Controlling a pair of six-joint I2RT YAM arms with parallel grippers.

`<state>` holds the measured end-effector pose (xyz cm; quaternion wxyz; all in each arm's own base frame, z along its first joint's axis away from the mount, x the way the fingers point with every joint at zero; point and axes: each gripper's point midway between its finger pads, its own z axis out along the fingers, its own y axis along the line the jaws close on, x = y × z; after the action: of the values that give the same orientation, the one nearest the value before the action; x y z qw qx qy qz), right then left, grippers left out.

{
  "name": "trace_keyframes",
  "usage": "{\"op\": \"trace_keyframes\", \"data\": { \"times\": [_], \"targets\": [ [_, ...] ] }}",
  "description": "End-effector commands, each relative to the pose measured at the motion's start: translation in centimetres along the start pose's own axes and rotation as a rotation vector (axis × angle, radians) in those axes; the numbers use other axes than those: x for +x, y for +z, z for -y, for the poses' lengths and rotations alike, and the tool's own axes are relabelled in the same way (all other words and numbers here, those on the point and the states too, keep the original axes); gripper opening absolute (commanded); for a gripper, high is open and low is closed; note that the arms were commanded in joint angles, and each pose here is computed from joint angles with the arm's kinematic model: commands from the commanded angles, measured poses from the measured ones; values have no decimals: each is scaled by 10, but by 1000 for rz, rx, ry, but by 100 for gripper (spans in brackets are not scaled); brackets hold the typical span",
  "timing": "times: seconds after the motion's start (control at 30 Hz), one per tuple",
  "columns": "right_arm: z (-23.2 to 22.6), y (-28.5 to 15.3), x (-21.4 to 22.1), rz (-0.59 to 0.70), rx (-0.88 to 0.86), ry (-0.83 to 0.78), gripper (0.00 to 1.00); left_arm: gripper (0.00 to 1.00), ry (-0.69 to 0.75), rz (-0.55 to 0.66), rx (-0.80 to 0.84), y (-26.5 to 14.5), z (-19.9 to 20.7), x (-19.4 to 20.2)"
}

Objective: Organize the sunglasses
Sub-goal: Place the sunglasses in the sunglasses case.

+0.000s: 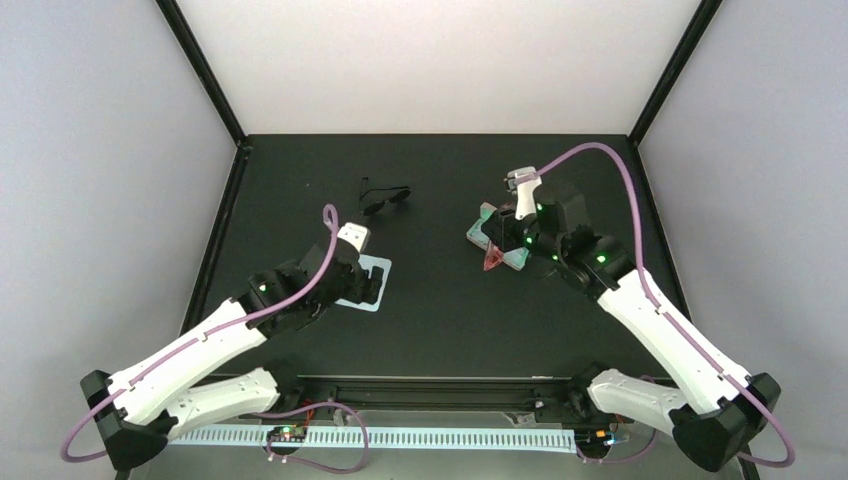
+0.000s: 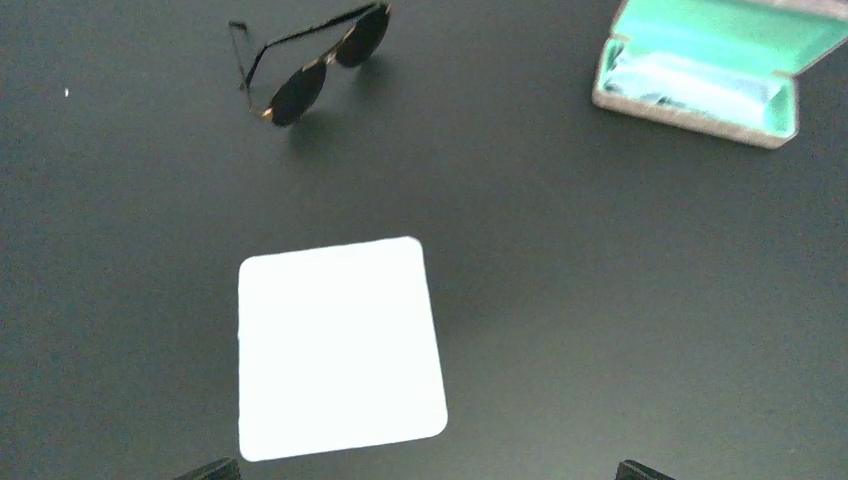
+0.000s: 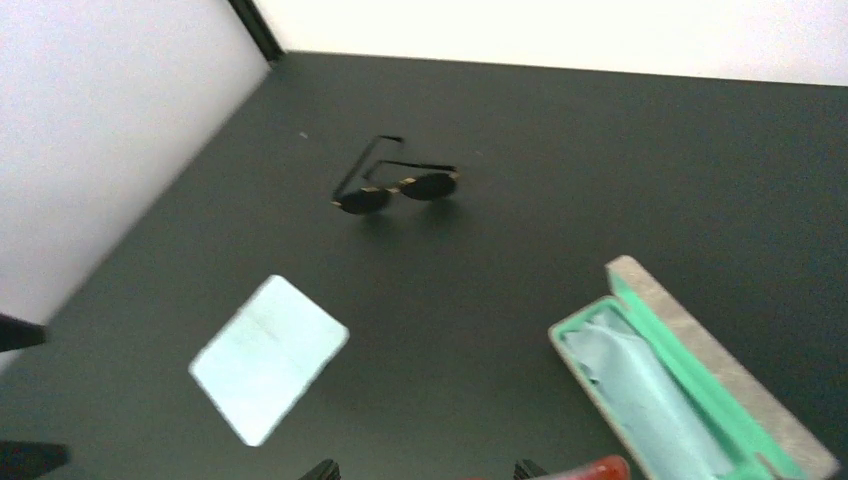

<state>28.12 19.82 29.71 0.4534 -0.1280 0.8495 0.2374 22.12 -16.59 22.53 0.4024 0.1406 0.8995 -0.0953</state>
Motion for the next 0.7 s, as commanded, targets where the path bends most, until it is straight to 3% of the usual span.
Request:
{"op": "trace_keyframes", "data": {
  "times": [0.0,0.37,0.67],
  "targets": [
    [27,14,-6,-9,140,-142,39,99,31,13,-61,4,-16,12],
    [58,68,24,-185,240,-507,37,99,102,19,-57,6,-19,22],
    [76,114,49,-329,265,-654,36,99,126,97,9,3,-13,22]
  ]
}}
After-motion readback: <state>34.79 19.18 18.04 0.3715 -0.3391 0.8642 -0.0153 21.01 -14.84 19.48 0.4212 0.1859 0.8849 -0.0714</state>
